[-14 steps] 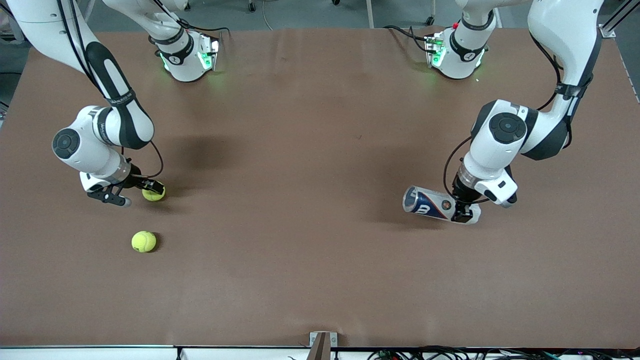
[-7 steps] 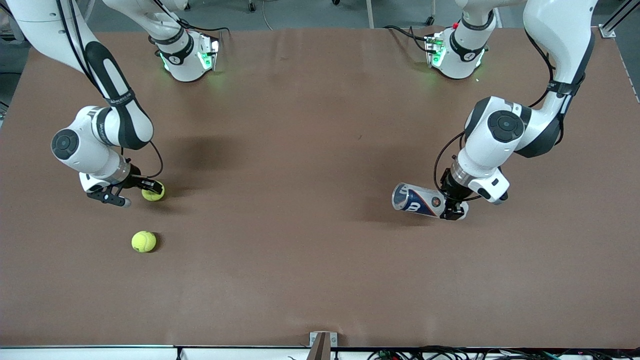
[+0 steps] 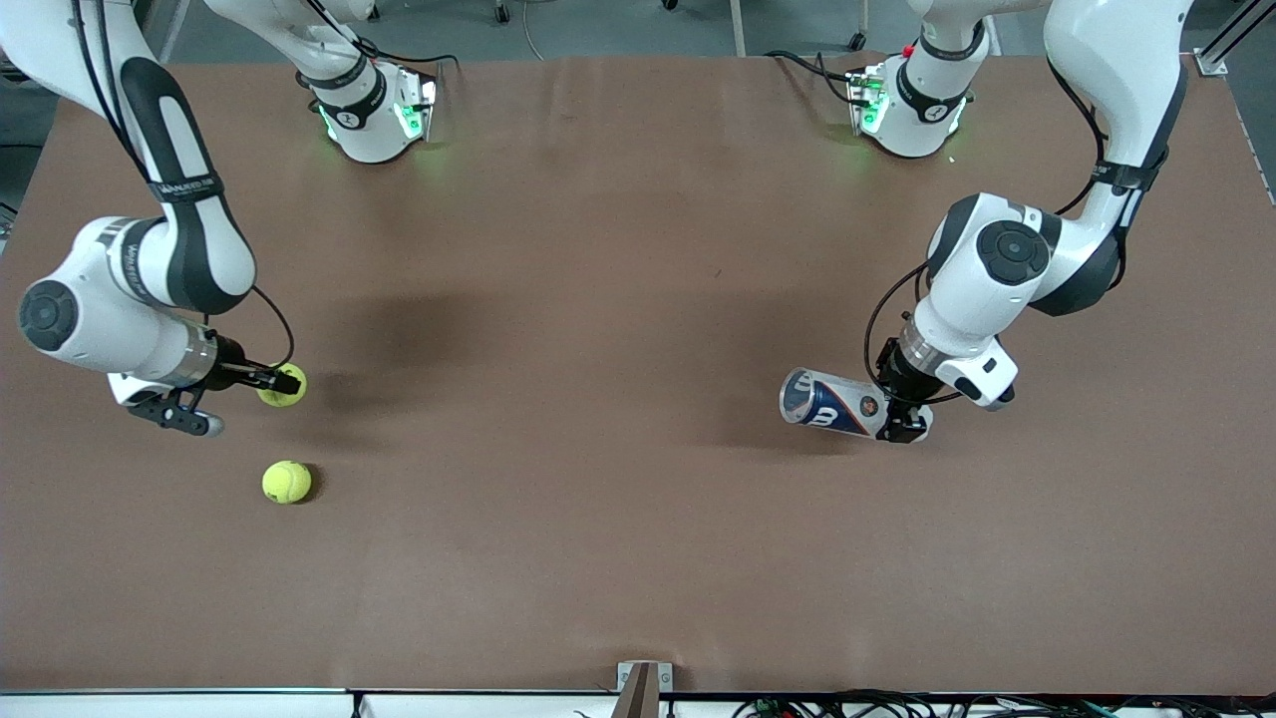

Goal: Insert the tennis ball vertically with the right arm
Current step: 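Grasp a tennis ball with the right gripper while the left gripper lifts the can, then bring the ball over the can opening and release it with the right gripper, then move the right gripper to the second tennis ball and grasp it, then carry the second ball to the can opening with the right gripper, then release the ball into the can and withdraw the right gripper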

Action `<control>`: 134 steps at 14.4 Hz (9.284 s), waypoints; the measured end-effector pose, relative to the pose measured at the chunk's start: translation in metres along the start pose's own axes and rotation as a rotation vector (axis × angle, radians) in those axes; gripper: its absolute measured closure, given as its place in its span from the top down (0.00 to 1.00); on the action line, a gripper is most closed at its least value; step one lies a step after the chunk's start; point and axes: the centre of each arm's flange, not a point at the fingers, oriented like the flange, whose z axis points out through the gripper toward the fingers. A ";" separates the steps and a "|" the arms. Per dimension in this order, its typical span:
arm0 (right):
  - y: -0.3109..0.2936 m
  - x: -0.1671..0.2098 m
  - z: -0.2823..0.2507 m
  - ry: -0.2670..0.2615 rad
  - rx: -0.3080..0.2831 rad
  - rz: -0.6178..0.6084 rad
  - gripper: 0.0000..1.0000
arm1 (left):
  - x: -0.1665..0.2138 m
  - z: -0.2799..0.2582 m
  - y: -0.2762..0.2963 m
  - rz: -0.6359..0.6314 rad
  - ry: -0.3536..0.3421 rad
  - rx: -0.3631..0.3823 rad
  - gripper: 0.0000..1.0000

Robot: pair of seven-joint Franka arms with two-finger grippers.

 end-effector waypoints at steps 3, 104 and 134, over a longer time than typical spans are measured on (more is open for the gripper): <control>-0.028 0.004 -0.030 -0.005 0.002 0.045 0.63 | -0.006 0.000 -0.001 0.018 -0.006 0.001 0.68; -0.187 0.012 -0.023 0.110 -0.017 0.096 0.60 | -0.195 0.183 -0.061 -0.248 -1.142 0.054 0.76; -0.475 -0.183 -0.082 0.009 0.252 0.574 0.69 | -0.193 0.184 -0.059 -0.249 -1.140 0.049 0.77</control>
